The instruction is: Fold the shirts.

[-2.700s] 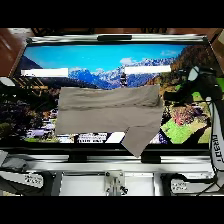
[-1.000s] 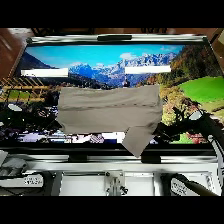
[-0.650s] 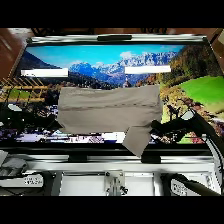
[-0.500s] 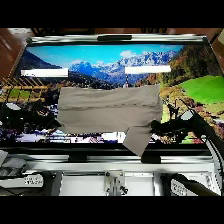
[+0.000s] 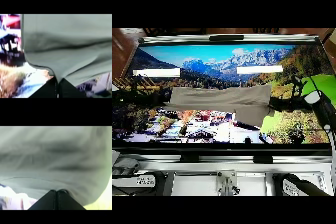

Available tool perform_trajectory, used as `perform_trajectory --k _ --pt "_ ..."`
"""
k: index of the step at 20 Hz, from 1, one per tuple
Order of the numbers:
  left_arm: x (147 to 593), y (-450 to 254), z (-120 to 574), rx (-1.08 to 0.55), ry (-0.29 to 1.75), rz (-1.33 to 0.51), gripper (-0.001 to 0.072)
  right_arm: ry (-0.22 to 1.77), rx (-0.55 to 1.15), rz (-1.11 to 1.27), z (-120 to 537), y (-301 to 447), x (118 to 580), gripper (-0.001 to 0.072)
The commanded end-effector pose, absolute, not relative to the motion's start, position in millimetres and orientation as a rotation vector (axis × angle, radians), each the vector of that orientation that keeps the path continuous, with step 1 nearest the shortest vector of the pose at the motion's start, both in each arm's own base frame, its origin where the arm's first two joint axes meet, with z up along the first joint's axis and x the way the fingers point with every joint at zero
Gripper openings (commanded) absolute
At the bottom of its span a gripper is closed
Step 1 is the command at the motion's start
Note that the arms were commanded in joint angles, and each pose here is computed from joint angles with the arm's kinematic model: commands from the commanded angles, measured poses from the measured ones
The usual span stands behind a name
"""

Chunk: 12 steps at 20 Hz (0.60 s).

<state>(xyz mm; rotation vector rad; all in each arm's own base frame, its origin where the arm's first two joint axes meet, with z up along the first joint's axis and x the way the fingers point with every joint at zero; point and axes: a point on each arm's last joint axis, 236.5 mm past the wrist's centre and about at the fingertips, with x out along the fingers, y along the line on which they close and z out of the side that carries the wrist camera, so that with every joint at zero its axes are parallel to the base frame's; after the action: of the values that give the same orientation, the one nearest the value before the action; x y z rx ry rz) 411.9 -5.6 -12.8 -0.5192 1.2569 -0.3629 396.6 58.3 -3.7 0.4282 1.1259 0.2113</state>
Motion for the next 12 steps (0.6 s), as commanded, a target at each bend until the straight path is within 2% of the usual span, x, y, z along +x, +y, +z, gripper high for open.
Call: perform_trajectory --k 1,5,9,10,11,12 --pt "468 -9 7 -0.554 1.134 -0.326 0.0038 1.014 0.431 0.179 4 45 471 0.0060" --pt "496 -21 -28 -0.612 1.197 -0.313 0.0038 1.030 0.469 0.161 -27 40 524 0.0060" --pt "498 -23 -67 -0.700 1.275 -0.259 0.0038 1.017 0.512 0.159 -49 41 558 0.0062" --pt "497 -23 -73 -0.719 1.290 -0.247 0.0038 1.011 0.510 0.157 -50 40 562 0.0091" --pt "497 -24 -76 -0.726 1.296 -0.245 0.0039 1.007 0.508 0.155 -51 39 565 0.0175" --pt "497 -24 -77 -0.728 1.296 -0.246 0.0045 1.004 0.507 0.155 -50 38 565 0.0309"
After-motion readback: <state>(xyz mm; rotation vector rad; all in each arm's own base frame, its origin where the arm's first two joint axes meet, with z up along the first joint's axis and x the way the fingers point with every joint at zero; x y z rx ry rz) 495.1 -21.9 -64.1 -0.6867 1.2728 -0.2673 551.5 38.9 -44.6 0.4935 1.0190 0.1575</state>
